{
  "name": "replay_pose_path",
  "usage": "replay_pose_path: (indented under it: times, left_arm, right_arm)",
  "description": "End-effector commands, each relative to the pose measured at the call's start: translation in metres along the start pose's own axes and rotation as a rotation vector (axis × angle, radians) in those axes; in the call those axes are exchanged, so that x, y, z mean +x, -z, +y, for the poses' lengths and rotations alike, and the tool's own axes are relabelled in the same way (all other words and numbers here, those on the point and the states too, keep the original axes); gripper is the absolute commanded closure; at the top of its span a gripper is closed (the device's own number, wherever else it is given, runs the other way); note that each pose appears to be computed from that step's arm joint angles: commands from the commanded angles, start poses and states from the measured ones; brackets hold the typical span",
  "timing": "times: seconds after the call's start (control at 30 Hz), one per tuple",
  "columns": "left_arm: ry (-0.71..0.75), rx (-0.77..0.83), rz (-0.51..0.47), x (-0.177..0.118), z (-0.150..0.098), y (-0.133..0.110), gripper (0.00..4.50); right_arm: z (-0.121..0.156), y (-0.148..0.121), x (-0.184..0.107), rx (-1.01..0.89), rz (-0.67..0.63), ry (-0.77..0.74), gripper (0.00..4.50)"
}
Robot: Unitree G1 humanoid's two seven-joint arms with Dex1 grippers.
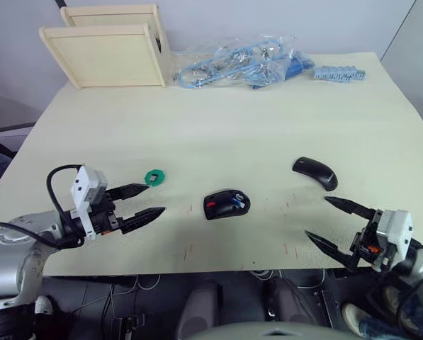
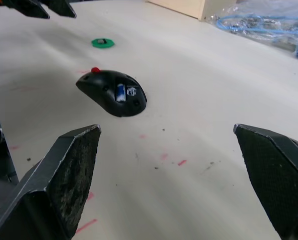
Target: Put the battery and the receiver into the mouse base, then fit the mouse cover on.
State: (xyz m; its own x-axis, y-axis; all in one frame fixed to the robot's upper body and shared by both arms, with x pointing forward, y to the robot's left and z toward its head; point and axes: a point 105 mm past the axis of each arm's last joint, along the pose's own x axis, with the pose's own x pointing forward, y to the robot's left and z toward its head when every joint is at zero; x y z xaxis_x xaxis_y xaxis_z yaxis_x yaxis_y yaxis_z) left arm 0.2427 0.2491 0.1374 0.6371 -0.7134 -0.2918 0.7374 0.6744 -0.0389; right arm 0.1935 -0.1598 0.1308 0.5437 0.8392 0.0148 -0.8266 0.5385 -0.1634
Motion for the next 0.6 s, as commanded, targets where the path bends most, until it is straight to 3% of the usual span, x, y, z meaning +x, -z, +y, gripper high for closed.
replay_pose_path:
  times: [0.03,0.3,0.53,0.6]
  left_arm:
    - [-0.086,0.01,-0.052,-0.018,0.012,-0.007,0.05]
    - [-0.259,-0.046,-0.069,-0.044,0.038,0.004,0.05]
    - [-0.36,-0.056,-0.076,-0.03,0.053,-0.003,0.05]
    - [-0.354,-0.069,-0.081,-0.021,0.051,-0.004,0.55]
  right_arm:
    - [0.004,-0.016,0.001,-0.012,-0.088,-0.048,0.0]
    - [0.008,-0.023,0.003,0.022,-0.143,-0.114,0.0]
    - [0.008,-0.027,0.007,0.015,-0.138,-0.131,0.0]
    - [0.007,-0.027,0.009,0.02,-0.14,-0.133,0.0]
